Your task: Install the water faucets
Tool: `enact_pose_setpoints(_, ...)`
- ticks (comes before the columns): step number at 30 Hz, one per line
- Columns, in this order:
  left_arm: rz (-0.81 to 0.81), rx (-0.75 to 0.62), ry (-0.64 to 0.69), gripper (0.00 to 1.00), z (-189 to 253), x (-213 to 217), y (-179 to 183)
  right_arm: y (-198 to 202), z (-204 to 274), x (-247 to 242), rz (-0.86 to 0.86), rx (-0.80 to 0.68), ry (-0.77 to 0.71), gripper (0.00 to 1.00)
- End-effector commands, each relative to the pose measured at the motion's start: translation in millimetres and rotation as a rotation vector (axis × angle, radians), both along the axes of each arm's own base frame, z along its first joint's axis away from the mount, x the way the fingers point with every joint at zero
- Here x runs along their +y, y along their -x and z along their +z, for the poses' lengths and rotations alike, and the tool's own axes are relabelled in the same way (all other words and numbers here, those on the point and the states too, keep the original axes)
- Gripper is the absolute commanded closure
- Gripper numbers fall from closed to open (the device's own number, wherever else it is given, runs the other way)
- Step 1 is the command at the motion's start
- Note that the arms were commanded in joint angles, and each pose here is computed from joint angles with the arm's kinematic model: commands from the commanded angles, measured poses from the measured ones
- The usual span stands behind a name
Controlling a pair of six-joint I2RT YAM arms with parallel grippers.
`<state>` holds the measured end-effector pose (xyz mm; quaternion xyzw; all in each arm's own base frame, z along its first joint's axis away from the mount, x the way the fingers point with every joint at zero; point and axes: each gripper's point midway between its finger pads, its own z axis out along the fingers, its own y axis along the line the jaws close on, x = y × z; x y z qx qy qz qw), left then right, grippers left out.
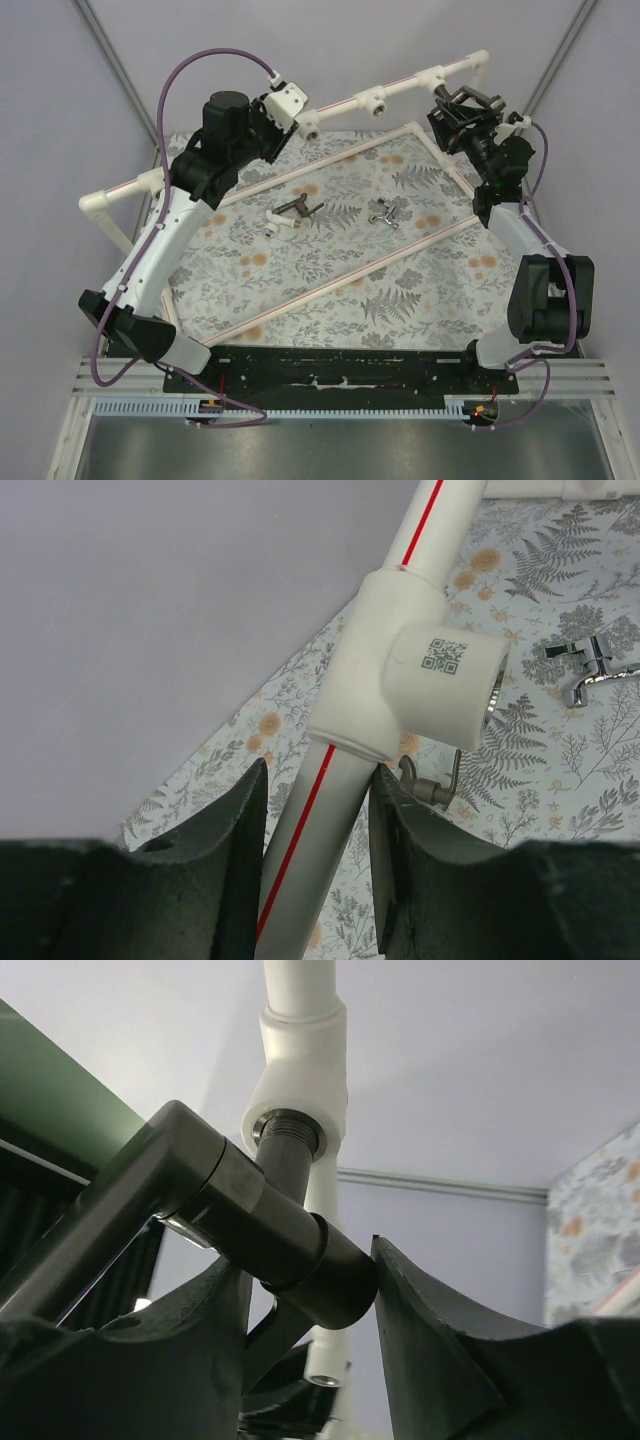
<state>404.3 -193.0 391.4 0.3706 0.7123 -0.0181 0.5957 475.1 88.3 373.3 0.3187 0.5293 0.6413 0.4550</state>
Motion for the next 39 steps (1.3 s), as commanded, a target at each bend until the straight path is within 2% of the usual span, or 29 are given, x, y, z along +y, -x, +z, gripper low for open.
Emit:
enact_pose_setpoints(1,0.144,0.05,0.18,0.98,9.3,15.3,4.7,-32.6,-11.1,-38.6,-0.173,0.213,-0.415,0.6)
enact_pose_setpoints(10,0.16,0.035,0.173,0.98,12.4,20.8,7.2,-12.0,16.1,-36.4,-0.176,0.111,-0.304,0.29)
enact_pose_setpoints(13,0.165,0.031,0.168,0.98,13.5,22.5,7.6,-3.9,22.5,-38.7,-0.169,0.055,-0.29,0.23)
enact_pose_setpoints(25,0.16,0.035,0.165,0.98,11.5,21.3,7.0,40.4,24.8,-62.9,-0.252,-0.068,-0.025,0.18)
enact_pose_setpoints(28,0.156,0.037,0.165,0.98,10.9,20.0,6.2,50.8,11.6,-67.5,-0.286,-0.048,0.057,0.19)
enact_pose_setpoints(33,0.154,0.03,0.164,0.98,13.7,20.1,6.8,68.2,-8.6,-88.3,-0.41,0.009,0.364,0.18)
enact_pose_setpoints(37,0.158,0.028,0.162,0.98,13.7,21.4,6.7,91.4,-12.2,-116.0,-0.531,0.101,0.842,0.18)
enact_pose_setpoints(39,0.159,0.029,0.158,0.98,12.7,21.7,6.3,110.8,-16.0,-143.9,-0.648,0.222,1.029,0.19)
